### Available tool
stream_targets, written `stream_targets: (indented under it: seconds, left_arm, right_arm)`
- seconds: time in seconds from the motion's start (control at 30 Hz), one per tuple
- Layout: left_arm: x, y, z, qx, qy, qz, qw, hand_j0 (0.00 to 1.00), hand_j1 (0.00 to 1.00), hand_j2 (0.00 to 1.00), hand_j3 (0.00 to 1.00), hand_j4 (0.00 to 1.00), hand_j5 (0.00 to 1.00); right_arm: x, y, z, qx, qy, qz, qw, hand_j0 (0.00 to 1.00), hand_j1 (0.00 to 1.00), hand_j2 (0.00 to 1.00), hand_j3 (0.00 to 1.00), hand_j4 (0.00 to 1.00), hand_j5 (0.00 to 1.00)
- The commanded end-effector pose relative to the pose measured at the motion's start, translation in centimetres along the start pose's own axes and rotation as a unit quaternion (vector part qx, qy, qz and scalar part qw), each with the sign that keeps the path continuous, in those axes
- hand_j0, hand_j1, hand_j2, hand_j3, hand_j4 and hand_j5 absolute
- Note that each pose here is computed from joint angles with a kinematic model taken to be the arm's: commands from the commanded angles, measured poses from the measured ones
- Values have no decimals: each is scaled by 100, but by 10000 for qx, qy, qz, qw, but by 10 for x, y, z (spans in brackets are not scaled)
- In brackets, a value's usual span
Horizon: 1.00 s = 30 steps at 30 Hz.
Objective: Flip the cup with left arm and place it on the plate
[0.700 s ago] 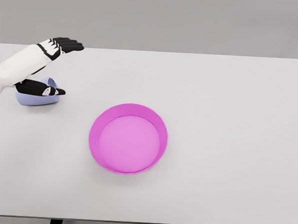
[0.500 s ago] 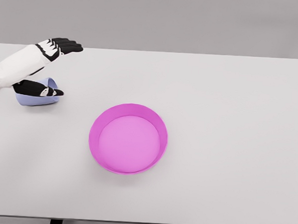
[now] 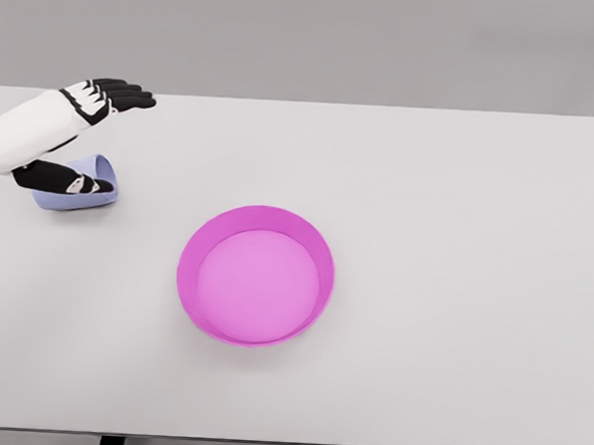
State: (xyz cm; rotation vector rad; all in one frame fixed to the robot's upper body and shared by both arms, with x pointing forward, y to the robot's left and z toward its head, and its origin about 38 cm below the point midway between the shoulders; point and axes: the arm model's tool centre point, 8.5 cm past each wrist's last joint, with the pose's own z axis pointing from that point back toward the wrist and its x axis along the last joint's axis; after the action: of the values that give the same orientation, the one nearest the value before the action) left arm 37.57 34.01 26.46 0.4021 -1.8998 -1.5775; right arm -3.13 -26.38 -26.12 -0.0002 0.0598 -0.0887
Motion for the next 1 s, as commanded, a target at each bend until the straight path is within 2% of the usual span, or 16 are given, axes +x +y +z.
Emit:
stream_targets:
  seconds: [0.0, 0.07, 0.17, 0.2, 0.23, 0.37, 0.43, 0.57, 0.6, 0.7, 0.97]
  left_arm:
    - [-2, 5, 3, -22, 71, -21, 10000, 100, 100, 100, 100, 100, 100]
    - [-1, 10, 6, -7, 60, -11, 10000, 100, 100, 100, 100, 100, 100]
    - [2, 7, 6, -18, 77, 104, 9999, 100, 100, 100, 100, 100, 100]
    - [-2, 7, 6, 3, 271, 148, 9995, 100, 100, 100, 100, 100, 100]
    - [-9, 5, 7, 28, 648, 315, 9974, 100, 100, 100, 100, 100, 100]
    - [-16, -8, 1, -10, 1451, 925, 9851, 100, 100, 100, 100, 100, 100]
    - [-26, -14, 2, -31, 1994, 1166, 9729, 100, 100, 100, 100, 100, 100]
    - [-35, -22, 3, 1, 2495, 1538, 9561, 100, 100, 100, 100, 100, 100]
    - [-36, -23, 3, -25, 2586, 1587, 9529, 100, 100, 100, 100, 100, 100]
    - [-38, -27, 3, -81, 2701, 1602, 9494, 100, 100, 100, 100, 100, 100]
    - [-39, -27, 4, -87, 2732, 1592, 9486, 100, 100, 100, 100, 100, 100]
  right_arm:
    - [1, 0, 0, 1, -7, 2, 10000, 100, 100, 100, 100, 100, 100]
    - [0, 0, 0, 0, 1, 1, 10000, 100, 100, 100, 100, 100, 100]
    - [0, 0, 0, 0, 1, 1, 10000, 100, 100, 100, 100, 100, 100]
    - [0, 0, 0, 0, 1, 1, 10000, 100, 100, 100, 100, 100, 100]
    - [0, 0, 0, 0, 1, 1, 10000, 100, 100, 100, 100, 100, 100]
    - [0, 0, 0, 0, 1, 1, 10000, 100, 100, 100, 100, 100, 100]
    - [0, 0, 0, 0, 1, 1, 10000, 100, 100, 100, 100, 100, 100]
    - [0, 0, 0, 0, 1, 1, 10000, 100, 100, 100, 100, 100, 100]
    - [0, 0, 0, 1, 1, 1, 10000, 100, 100, 100, 100, 100, 100]
    - [0, 0, 0, 0, 1, 1, 10000, 100, 100, 100, 100, 100, 100]
    - [0, 0, 0, 0, 1, 1, 10000, 100, 100, 100, 100, 100, 100]
